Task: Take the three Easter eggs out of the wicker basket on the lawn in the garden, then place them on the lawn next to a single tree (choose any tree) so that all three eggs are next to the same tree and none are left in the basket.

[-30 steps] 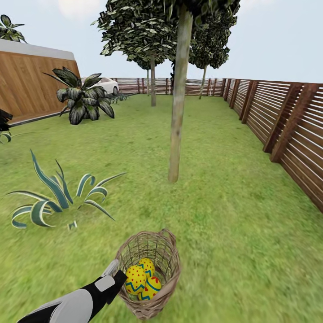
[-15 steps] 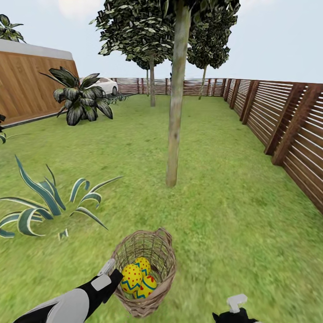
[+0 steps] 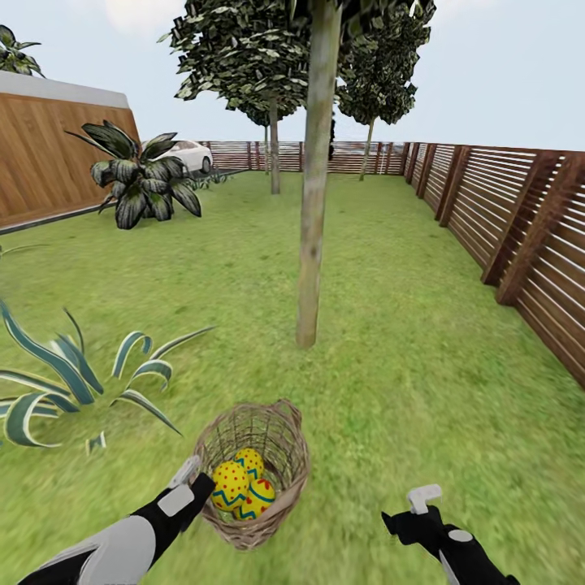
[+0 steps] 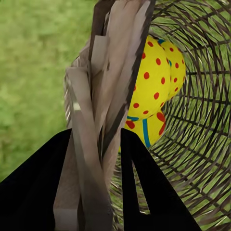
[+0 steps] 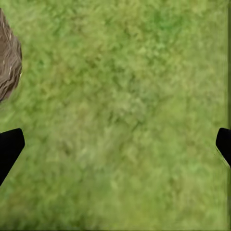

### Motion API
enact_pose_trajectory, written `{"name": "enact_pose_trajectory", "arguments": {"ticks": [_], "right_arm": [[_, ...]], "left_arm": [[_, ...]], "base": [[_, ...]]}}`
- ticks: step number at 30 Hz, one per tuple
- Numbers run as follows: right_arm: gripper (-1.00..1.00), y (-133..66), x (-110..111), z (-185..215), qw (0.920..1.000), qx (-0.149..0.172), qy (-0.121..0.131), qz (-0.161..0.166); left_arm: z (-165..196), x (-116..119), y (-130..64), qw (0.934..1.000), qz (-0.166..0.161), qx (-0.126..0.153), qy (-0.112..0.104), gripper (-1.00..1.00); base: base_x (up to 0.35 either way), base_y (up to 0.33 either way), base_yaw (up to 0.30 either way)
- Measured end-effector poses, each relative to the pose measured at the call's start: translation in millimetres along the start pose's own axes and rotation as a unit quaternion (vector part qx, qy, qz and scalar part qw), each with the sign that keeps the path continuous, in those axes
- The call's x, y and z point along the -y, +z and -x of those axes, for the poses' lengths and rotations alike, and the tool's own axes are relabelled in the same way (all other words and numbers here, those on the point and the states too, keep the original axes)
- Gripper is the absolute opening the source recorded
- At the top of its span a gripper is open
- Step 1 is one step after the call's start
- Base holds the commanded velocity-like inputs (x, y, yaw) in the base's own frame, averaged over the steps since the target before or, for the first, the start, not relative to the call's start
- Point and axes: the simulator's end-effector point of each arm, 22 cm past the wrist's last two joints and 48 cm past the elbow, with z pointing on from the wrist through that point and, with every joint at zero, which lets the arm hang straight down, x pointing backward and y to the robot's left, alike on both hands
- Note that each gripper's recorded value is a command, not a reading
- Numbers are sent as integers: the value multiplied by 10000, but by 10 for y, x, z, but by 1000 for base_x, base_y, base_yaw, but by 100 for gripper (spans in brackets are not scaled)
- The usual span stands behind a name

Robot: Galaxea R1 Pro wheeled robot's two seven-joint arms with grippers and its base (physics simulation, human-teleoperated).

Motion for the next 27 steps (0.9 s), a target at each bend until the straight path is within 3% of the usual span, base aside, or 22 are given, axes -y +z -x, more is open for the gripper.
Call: {"name": "enact_pose_trajectory", "arguments": {"ticks": [13,23,27], "right_arm": [[100,0,5,-35,10000,-19,55,14],[100,9,-22,-127,9999,-107,70,30],[100,14,-28,-148,9999,-127,78,37]], "left_arm": [[79,18,-3,10000,-22,71,-5,-100],[81,19,-3,10000,-23,77,8,-100],[76,27,0,10000,-27,72,-17,-100]], "base": [[310,-117,1],[310,-115,256],[190,-112,49]]}}
